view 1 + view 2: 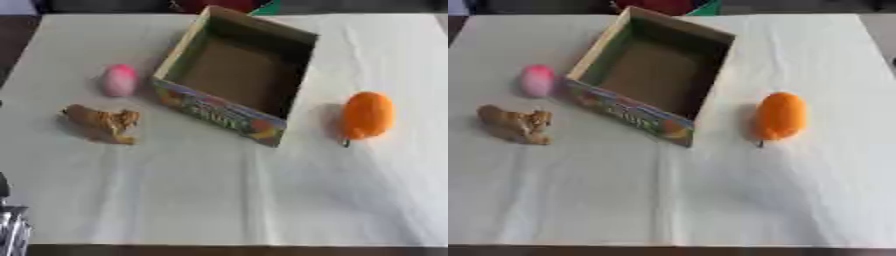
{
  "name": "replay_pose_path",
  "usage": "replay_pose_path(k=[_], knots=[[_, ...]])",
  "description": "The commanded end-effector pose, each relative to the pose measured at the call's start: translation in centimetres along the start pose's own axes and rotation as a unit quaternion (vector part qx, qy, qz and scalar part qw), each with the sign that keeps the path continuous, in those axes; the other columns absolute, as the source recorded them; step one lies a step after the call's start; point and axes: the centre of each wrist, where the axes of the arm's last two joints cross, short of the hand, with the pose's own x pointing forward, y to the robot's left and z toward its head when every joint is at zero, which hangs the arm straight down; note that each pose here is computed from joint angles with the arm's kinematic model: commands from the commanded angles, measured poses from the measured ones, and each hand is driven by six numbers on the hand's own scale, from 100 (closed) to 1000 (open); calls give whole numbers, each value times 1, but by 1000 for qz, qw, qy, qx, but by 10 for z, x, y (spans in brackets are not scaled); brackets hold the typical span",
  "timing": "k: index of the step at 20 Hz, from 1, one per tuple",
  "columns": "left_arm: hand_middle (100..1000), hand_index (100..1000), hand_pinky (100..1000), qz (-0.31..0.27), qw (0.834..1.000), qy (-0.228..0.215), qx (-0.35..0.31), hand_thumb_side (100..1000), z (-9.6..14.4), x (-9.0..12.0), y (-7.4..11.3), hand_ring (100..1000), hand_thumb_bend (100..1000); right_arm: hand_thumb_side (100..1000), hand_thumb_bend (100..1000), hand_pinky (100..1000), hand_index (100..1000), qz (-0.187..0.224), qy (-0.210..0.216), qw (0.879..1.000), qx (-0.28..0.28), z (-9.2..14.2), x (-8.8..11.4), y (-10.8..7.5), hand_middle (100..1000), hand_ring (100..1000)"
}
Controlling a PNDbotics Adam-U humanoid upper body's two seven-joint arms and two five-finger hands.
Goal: Pick up objects on the table and place them in the box.
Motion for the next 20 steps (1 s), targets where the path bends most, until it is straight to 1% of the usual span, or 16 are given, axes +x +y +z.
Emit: replay_pose_path(k=[1,9,14,17,18,19,20], knots=[[617,805,580,3,1000,-13,2,1000,-4,6,0,557,100,917,100,723,790,10,-13,1000,6,-6,6,-3,612,1000],[615,801,578,5,1000,-13,3,1000,-5,6,-1,552,100,914,100,724,792,12,-14,1000,8,-5,6,-4,613,1000],[615,800,577,5,1000,-13,2,1000,-5,6,-1,552,100,893,100,725,797,35,-21,999,25,-10,8,-11,621,1000],[615,799,577,5,1000,-14,2,1000,-5,6,-1,552,100,841,100,731,819,76,-41,994,62,-20,14,-22,658,1000],[615,799,577,5,1000,-14,1,1000,-5,6,-1,552,100,830,100,732,823,98,-49,990,83,-25,17,-27,667,1000],[615,799,577,5,1000,-14,1,1000,-5,6,-1,554,100,799,100,734,829,122,-57,985,105,-31,20,-32,684,1000],[616,799,577,4,1000,-14,0,1000,-5,6,-1,554,100,785,100,735,832,148,-65,978,129,-36,23,-36,693,1000]])
